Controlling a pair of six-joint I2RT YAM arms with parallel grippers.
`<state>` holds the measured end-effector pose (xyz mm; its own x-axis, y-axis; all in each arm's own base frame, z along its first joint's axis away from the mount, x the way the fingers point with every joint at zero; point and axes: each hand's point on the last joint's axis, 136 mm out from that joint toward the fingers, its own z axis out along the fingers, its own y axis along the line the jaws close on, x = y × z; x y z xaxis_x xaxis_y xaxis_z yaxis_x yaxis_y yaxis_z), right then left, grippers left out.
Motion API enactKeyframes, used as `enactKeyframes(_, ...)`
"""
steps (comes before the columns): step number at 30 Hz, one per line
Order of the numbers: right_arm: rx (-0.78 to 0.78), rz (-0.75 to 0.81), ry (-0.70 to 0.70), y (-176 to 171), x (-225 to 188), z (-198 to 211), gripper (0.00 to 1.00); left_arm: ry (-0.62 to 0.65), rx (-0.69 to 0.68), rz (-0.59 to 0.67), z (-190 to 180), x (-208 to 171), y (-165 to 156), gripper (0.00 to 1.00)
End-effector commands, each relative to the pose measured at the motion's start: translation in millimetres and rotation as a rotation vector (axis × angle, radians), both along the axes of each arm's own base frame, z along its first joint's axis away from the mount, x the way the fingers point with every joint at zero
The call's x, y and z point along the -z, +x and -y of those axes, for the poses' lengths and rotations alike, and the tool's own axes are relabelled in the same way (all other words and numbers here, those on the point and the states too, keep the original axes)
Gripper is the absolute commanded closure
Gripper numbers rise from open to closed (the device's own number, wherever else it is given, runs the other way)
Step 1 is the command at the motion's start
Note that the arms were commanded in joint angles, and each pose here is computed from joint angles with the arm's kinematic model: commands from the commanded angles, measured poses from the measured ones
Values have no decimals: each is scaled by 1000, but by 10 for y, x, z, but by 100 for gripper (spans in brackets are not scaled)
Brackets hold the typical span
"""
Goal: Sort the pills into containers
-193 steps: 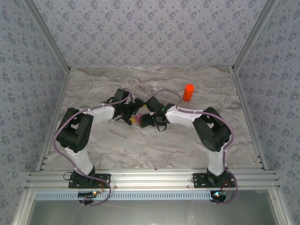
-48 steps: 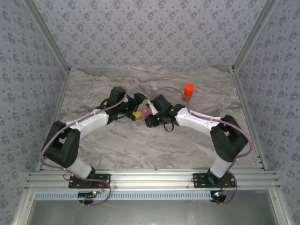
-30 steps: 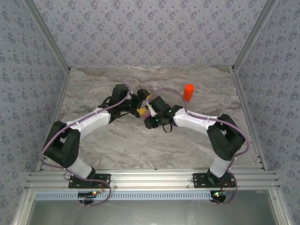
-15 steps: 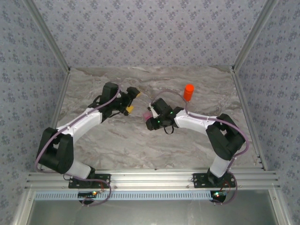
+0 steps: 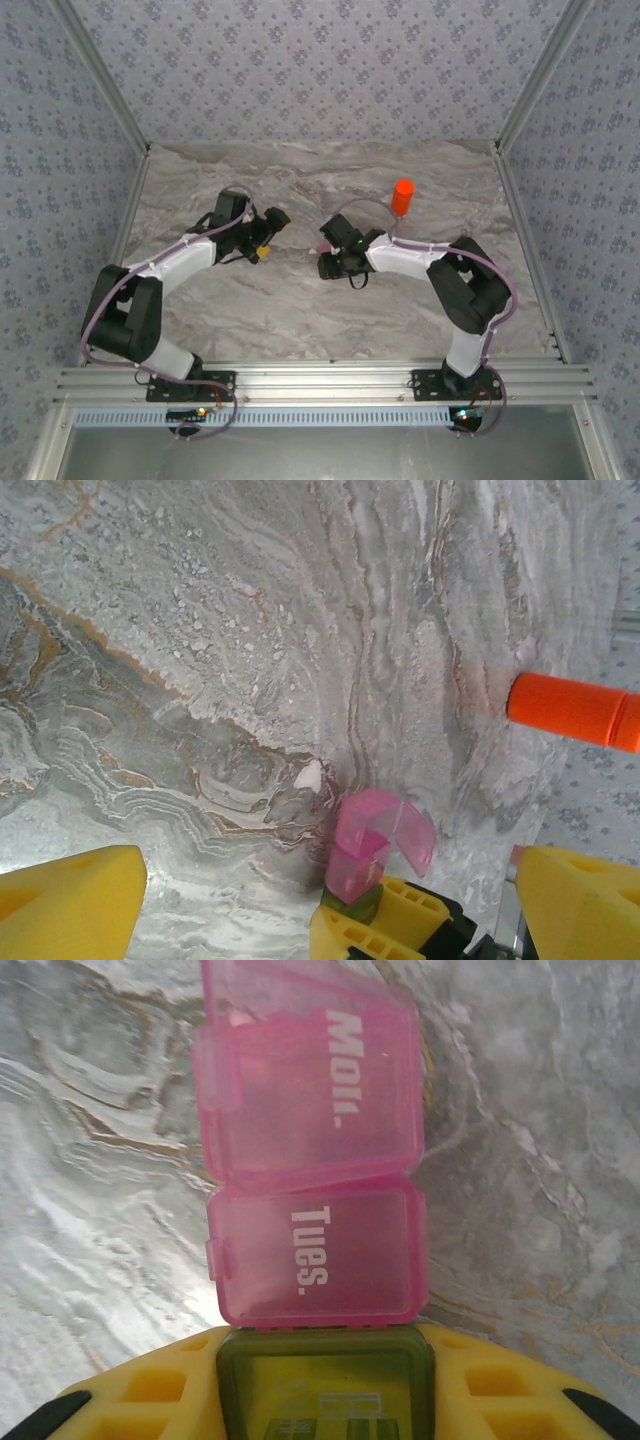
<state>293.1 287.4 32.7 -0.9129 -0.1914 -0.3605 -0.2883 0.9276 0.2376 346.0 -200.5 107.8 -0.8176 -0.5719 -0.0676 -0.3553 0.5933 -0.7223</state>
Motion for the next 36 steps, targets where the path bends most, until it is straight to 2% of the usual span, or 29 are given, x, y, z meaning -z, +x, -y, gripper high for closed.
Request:
enactKeyframes(1, 51, -16, -52, 4, 36, 35, 68, 6, 41, -2, 29, 21, -10, 5)
enactKeyframes(5, 54, -24, -62, -9, 77, 26, 63, 6, 41, 0, 32, 4, 16, 5)
enactKeyframes(13, 22, -6, -43, -13, -72, -25, 25, 21, 51, 14, -8, -39, 33, 3)
enactKeyframes(15, 16, -4, -27, -42, -189, -19, 21, 39, 57, 12, -56, -39, 2, 3)
enactKeyframes(23, 71, 57, 59, 130, -703, 246, 19, 133, 122, -6, -127, 72, -354, 2)
enactKeyframes(27, 12, 52, 88, 310, -825, 150, 19, 169, 122, -24, -137, 193, -531, 2)
enactKeyframes(32, -95, 43, 8, 422, -726, -24, 23, 180, 66, -39, -227, 293, -600, 2)
enactKeyframes(36, -96, 13, -43, 450, -584, -34, 30, 185, 48, -39, -255, 291, -602, 2)
